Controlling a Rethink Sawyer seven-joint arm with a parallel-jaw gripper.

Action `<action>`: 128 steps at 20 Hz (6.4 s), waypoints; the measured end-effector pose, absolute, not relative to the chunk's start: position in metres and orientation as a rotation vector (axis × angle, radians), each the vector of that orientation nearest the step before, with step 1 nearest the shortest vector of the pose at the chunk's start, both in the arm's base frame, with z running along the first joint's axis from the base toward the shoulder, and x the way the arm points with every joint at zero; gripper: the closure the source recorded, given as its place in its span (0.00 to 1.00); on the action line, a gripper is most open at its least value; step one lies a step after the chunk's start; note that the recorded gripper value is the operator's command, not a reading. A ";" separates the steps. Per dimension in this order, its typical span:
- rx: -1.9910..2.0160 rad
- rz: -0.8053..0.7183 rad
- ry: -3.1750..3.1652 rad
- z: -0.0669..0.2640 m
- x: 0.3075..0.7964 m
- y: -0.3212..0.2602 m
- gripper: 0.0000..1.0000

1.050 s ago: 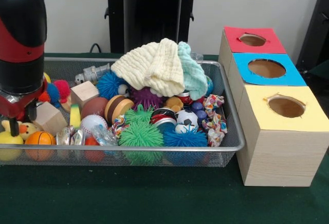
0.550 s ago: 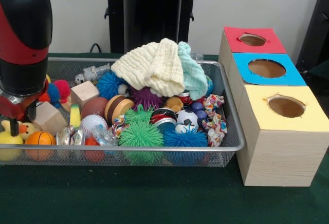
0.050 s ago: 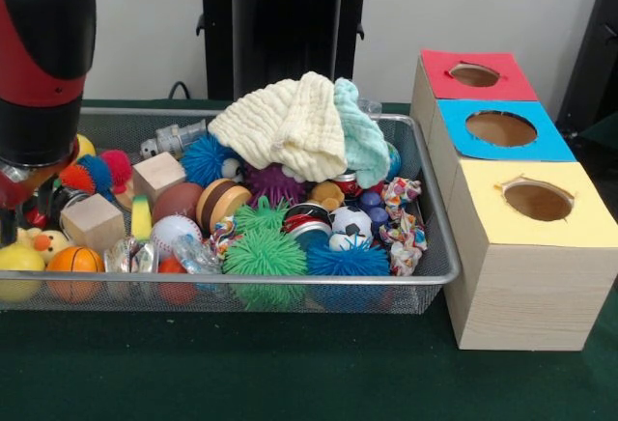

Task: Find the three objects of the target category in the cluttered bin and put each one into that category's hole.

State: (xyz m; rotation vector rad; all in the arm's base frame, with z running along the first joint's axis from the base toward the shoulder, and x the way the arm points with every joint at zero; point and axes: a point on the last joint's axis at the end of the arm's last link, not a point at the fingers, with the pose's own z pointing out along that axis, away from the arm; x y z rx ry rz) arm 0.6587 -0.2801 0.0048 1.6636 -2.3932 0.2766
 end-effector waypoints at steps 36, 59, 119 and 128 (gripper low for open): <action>1.537 0.203 -2.394 0.029 0.589 -0.322 0.00; 1.515 0.125 -2.600 0.022 0.580 -0.328 0.00; 1.653 0.164 -2.593 0.030 0.589 -0.286 0.00; 1.630 0.113 -2.635 0.002 0.578 -0.291 0.00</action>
